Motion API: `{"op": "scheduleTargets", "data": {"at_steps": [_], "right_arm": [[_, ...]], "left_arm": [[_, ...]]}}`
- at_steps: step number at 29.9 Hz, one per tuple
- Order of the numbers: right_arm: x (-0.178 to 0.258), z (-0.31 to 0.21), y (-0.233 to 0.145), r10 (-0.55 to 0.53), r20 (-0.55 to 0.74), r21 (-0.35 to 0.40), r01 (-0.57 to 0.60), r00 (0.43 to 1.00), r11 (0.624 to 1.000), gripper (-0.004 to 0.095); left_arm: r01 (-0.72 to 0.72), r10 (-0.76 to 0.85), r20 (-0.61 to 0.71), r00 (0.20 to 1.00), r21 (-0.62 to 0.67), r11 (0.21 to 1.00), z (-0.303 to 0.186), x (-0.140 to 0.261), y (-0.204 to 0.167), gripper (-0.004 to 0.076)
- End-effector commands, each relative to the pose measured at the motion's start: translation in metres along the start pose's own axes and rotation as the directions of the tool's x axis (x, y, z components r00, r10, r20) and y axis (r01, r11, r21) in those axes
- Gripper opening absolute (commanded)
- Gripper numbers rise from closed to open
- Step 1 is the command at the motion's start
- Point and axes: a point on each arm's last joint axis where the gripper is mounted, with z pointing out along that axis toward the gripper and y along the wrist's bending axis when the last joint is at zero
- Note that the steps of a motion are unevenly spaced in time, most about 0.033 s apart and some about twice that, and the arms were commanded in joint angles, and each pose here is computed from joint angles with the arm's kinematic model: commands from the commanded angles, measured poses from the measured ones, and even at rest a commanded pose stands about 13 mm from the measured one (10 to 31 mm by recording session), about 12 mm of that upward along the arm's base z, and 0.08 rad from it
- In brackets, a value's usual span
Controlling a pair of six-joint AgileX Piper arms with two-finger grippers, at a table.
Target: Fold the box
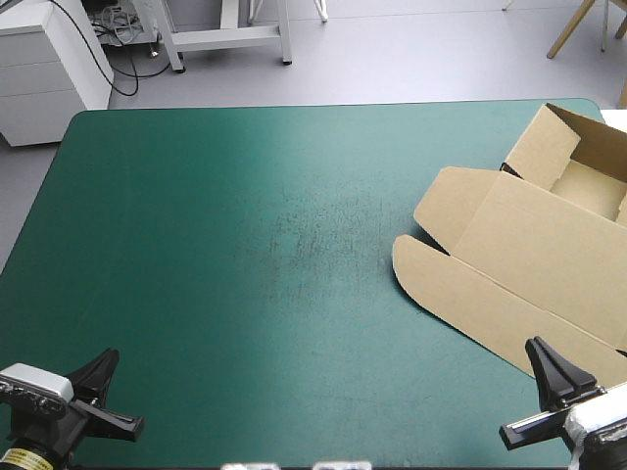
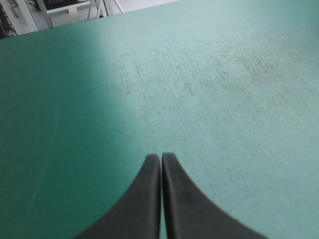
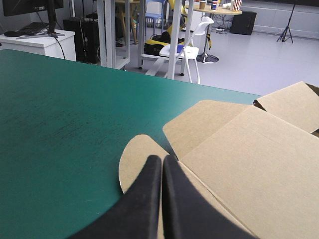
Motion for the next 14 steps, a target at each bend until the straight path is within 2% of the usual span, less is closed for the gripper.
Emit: {"op": "scheduleTargets", "data": {"at_steps": [1,14], "right_arm": [[-0.011,-0.007,-0.002,-0.014,0.107,0.036,0.011,0.994,0.999,-0.0014],[0.008,0.009,-0.006,-0.006,0.118,0.068,-0.002,0.993,0.998,-0.0014]], "left_arm": [[-0.003,0.002,0.081,0.997,0.007,1.000,-0.002,-0.013,0.000,-0.0010],[-0.003,0.002,0.081,0.997,0.007,1.000,-0.002,-0.013,0.000,-0.0010]]}}
